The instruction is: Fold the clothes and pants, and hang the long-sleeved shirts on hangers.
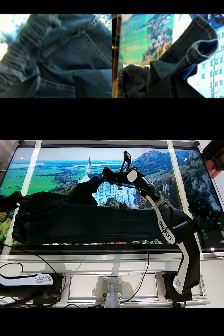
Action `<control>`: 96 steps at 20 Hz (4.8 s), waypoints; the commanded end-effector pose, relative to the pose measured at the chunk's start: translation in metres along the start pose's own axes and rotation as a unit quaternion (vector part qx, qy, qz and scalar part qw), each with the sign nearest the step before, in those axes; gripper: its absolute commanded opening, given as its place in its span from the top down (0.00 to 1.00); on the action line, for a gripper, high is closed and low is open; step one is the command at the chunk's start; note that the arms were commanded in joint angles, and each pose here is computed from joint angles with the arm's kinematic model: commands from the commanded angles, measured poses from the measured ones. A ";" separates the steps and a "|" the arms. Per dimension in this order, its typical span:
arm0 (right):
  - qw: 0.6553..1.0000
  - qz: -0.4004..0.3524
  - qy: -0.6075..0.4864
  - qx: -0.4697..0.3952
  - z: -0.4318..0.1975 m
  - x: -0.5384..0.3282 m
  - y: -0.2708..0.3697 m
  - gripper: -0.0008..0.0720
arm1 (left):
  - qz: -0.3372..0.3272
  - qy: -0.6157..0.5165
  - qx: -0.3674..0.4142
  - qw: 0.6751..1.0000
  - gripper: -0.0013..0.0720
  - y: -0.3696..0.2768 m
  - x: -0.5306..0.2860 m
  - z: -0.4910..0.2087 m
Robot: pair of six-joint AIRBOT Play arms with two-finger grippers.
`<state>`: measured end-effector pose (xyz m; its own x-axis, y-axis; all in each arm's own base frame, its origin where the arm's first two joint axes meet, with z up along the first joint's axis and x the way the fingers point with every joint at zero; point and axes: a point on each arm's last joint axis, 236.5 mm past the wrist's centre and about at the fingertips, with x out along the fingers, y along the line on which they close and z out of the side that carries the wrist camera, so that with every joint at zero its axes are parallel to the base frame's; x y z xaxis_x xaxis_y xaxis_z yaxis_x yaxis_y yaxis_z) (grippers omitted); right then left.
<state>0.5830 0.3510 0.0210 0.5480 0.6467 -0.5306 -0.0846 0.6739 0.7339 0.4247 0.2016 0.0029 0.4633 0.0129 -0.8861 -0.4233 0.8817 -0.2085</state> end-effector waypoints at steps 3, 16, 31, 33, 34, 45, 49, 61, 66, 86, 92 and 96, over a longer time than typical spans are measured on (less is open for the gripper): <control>1.000 -0.007 0.020 -0.011 -0.009 -0.001 -0.003 0.95 | 0.054 -0.020 0.033 0.998 0.32 0.052 0.005 0.024; 1.000 -0.007 0.019 -0.014 -0.008 -0.001 -0.002 0.95 | -0.077 0.119 -0.068 0.988 0.16 0.093 0.031 -0.057; 0.999 -0.007 0.019 -0.036 -0.009 -0.001 -0.002 0.95 | -0.170 0.222 -0.078 0.957 0.16 0.091 0.047 -0.116; 0.999 -0.007 0.019 -0.041 -0.009 -0.001 -0.003 0.95 | -0.176 0.233 -0.077 0.953 0.16 0.090 0.056 -0.123; 0.999 -0.007 0.019 -0.041 -0.009 -0.001 -0.003 0.95 | -0.180 0.235 -0.065 0.953 0.20 0.089 0.059 -0.125; 0.977 -0.069 0.028 -0.202 0.012 -0.056 -0.001 0.95 | -0.168 0.086 -0.033 0.982 0.93 0.082 0.035 -0.049; 0.960 -0.142 0.002 -0.243 0.060 -0.124 -0.020 0.95 | -0.107 -0.017 -0.011 0.994 0.93 0.093 -0.005 0.002; 0.935 -0.265 -0.154 -0.180 0.198 -0.317 -0.108 0.95 | -0.099 -0.042 0.004 0.994 0.93 0.084 -0.031 0.013; 0.926 -0.276 -0.195 -0.165 0.221 -0.341 -0.126 0.95 | -0.104 -0.036 0.005 0.994 0.93 0.082 -0.031 0.010; 0.935 -0.321 0.133 -0.066 0.024 -0.221 -0.297 0.95 | -0.145 -0.046 -0.002 0.988 0.93 0.053 -0.032 0.019; 0.902 -0.328 0.281 -0.002 -0.069 -0.242 -0.312 0.95 | -0.147 -0.045 0.002 0.988 0.93 0.048 -0.031 0.019; 0.895 -0.333 0.297 -0.003 -0.071 -0.253 -0.307 0.52 | -0.147 -0.044 0.002 0.988 0.93 0.048 -0.031 0.019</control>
<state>0.4279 0.0063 -0.1020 0.0047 0.1767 -0.9842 0.0943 0.9798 0.1764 0.4043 0.2530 0.0282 0.6329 -0.2027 -0.7472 -0.2572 0.8552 -0.4499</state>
